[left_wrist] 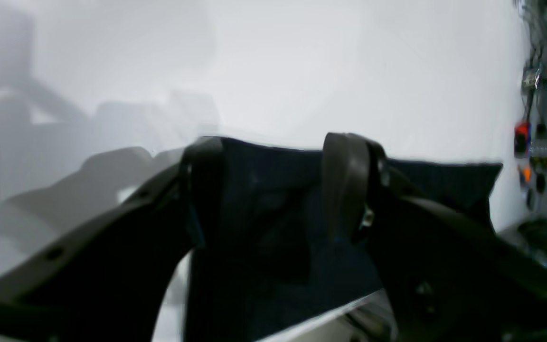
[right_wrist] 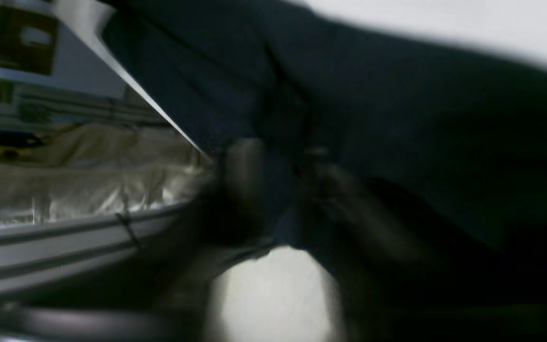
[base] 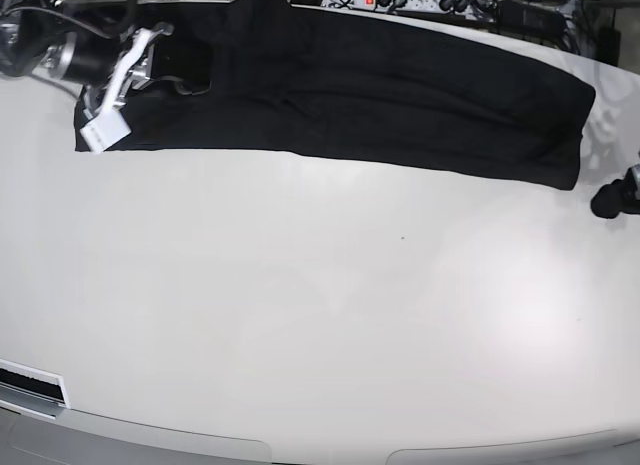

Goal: Layout the t-shirt on the table in an organized manner, then fold the t-shirt properly
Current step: 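Grasp the folded strip ends with both grippers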

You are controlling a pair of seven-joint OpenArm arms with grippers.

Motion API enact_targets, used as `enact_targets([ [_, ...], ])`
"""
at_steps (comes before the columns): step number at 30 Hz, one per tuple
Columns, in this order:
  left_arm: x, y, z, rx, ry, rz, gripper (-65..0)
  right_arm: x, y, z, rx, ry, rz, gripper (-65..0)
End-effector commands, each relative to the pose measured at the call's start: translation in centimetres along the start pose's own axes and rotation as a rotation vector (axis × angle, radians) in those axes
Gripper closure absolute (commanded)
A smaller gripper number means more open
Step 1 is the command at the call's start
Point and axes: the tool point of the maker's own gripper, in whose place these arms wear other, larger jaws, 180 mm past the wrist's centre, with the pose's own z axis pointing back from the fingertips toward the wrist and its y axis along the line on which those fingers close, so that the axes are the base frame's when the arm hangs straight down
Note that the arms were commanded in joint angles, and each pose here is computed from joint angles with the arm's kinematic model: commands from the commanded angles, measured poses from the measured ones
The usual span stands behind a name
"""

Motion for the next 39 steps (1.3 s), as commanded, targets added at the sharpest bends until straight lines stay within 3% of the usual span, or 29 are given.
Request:
enact_targets([
  [1, 2.4, 0.2, 1.6, 0.022, -0.056, -0.038, -34.3, 1.0, -0.1, -0.2, -0.007, -0.045, 0.018, 0.0],
  [6, 0.6, 1.6, 1.9, 0.077, -0.014, -0.035, -34.3, 0.0, -3.4, -2.9, -0.198, -0.008, 0.118, 0.0],
  [9, -2.0, 2.4, 2.0, 0.095, 0.040, -0.010, -34.3, -1.4, -3.7, -4.5, -0.244, 0.070, 0.212, 0.0],
  [16, -5.3, 3.7, 1.8, 0.138, 0.081, 0.011, -34.3, -2.6, -7.6, -5.0, -0.508, 0.170, 0.187, 0.0],
  [21, -7.0, 4.4, 1.2, 0.167, 0.079, 0.012, -34.3, -2.7, -7.5, -5.2, -0.497, 0.172, 0.182, 0.0],
  [27, -8.5, 3.6, -0.2, 0.137, 0.108, 0.029, -34.3, -2.3, -7.6, -5.2, -0.500, 0.164, 0.185, 0.0],
  [39, -13.0, 1.5, -3.1, 0.063, 0.267, 0.019, -34.3, -2.6, -7.7, -5.1, -0.508, 0.172, 0.173, 0.0],
])
